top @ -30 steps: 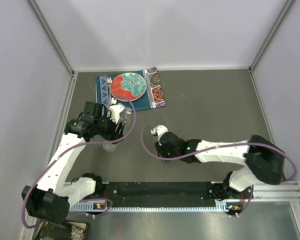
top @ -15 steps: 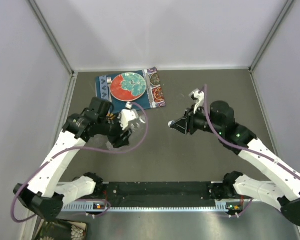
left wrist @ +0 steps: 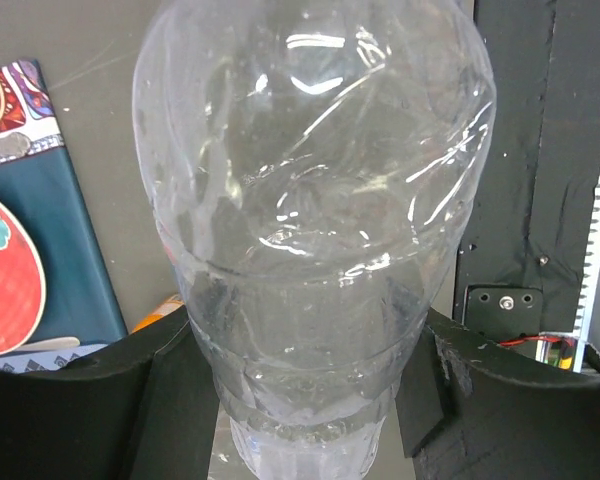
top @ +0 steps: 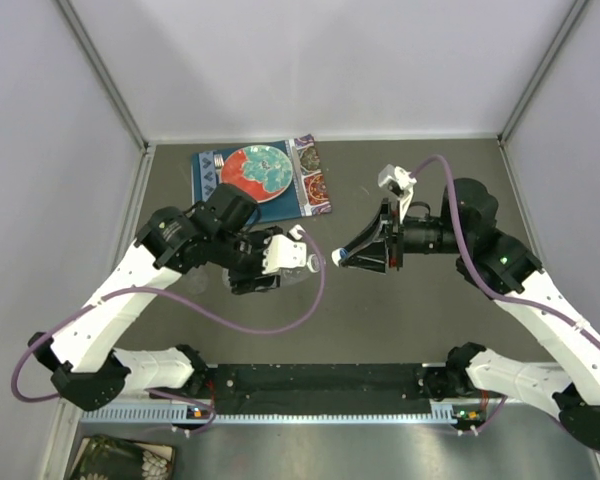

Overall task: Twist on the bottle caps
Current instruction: Pick up the bottle cap from the center of the board, then screw the bottle cap onto the plastic bottle.

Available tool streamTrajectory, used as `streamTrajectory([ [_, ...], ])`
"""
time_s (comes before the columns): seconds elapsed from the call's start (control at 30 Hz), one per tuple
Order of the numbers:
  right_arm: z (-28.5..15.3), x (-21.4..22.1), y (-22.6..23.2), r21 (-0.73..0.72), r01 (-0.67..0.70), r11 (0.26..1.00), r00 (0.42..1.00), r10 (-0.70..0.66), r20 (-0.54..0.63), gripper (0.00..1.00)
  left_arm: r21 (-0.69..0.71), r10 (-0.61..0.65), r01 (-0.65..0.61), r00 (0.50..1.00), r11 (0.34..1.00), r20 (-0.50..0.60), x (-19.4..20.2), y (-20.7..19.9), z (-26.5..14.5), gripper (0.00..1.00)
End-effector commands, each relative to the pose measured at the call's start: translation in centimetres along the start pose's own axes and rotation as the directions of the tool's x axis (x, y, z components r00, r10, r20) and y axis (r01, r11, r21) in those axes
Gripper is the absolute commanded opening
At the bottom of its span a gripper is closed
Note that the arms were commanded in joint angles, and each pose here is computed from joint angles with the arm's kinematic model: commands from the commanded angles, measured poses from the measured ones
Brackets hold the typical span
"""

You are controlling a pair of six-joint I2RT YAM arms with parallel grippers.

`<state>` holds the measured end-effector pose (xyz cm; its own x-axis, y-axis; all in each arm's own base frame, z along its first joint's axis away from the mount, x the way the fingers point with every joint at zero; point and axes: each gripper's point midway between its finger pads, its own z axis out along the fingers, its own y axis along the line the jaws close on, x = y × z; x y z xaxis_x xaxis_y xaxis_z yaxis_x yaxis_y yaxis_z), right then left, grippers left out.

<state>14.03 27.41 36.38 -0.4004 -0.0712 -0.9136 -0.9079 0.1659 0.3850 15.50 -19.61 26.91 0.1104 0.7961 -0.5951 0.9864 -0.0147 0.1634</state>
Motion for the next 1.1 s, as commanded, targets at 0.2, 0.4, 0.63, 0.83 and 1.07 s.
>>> streamTrajectory([
  [0.2, -1.6, -1.2, 1.2, -0.002, 0.124, 0.992, 0.992, -0.124, 0.015, 0.23, 0.062, -0.076, 0.082, 0.992, 0.995, -0.103, 0.3, -2.2, -0.4, 0.31],
  [0.4, -1.0, -2.1, 1.1, 0.025, 0.155, 0.988, 0.985, -0.157, 0.068, 0.22, 0.051, -0.129, 0.133, 0.989, 0.99, -0.078, -1.1, -1.3, 0.2, 0.3],
  [0.63, -0.9, -3.5, 0.6, 0.06, 0.166, 0.984, 0.973, -0.173, 0.155, 0.22, 0.068, -0.16, 0.164, 0.985, 0.984, -0.067, -1.8, -1.1, 0.9, 0.3],
  [0.83, -0.1, -2.4, -0.1, 0.042, 0.136, 0.99, 0.981, -0.141, 0.134, 0.22, 0.054, -0.16, 0.162, 0.986, 0.985, -0.045, -2.4, -0.8, 0.6, 0.3],
  [1.07, 0.5, -1.4, -0.2, 0.01, 0.107, 0.994, 0.989, -0.107, 0.104, 0.22, 0.036, -0.158, 0.159, 0.987, 0.987, -0.022, -2.8, -0.6, 0.0, 0.29],
])
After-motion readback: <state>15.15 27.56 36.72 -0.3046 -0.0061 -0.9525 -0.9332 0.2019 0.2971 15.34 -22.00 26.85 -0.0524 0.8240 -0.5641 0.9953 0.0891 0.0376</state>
